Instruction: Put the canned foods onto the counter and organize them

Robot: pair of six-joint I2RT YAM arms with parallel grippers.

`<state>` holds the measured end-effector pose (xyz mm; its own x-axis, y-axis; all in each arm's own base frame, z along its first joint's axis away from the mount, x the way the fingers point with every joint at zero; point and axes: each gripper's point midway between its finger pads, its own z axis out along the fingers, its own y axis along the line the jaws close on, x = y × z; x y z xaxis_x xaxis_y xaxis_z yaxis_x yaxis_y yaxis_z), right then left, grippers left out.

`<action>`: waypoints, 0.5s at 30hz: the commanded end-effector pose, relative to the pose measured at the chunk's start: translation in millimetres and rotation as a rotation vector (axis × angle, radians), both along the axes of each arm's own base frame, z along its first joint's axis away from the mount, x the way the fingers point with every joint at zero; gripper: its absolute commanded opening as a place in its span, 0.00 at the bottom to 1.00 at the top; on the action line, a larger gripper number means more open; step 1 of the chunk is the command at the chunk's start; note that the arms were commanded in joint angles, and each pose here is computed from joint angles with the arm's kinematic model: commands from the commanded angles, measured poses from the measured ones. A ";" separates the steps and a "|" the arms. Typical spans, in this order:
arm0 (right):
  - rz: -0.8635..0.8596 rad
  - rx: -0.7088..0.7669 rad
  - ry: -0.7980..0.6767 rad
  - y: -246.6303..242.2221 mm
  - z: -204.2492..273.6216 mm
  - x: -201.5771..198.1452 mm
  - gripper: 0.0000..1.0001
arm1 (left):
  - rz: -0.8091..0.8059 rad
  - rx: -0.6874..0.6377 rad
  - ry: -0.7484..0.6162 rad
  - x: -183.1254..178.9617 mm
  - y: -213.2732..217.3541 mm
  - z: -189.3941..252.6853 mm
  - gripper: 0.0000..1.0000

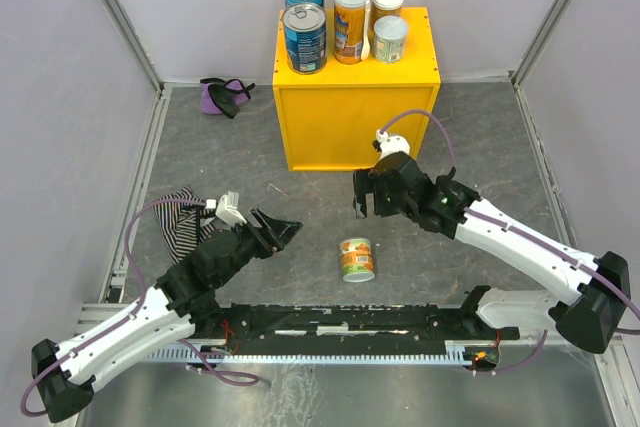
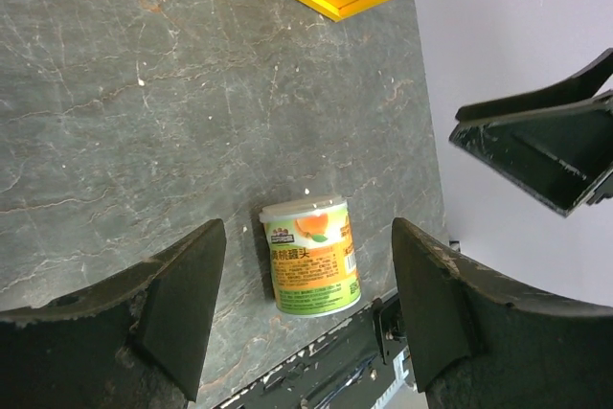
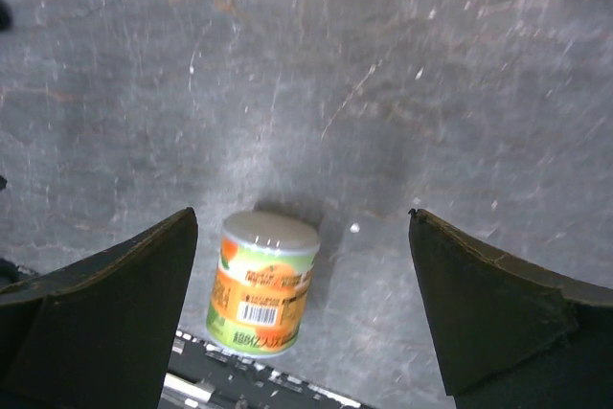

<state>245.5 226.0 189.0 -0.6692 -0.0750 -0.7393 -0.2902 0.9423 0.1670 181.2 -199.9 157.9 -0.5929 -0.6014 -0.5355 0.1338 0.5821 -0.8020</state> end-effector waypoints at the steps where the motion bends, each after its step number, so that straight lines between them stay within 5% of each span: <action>1: -0.077 0.065 0.132 8.6 -22.3 -23.2 0.98 | 0.007 -0.057 0.015 -0.7 -1.6 0.8 0.76; 15: -0.167 0.093 0.369 36.0 -86.5 -60.3 0.99 | 0.009 -0.065 0.025 -3.4 0.9 -4.8 0.76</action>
<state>188.9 247.0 103.6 -0.8756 0.0562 -0.4797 -0.0842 0.9602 0.2663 177.0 -197.2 145.0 -0.6042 -0.6119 -0.5105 0.1103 0.5702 -0.8141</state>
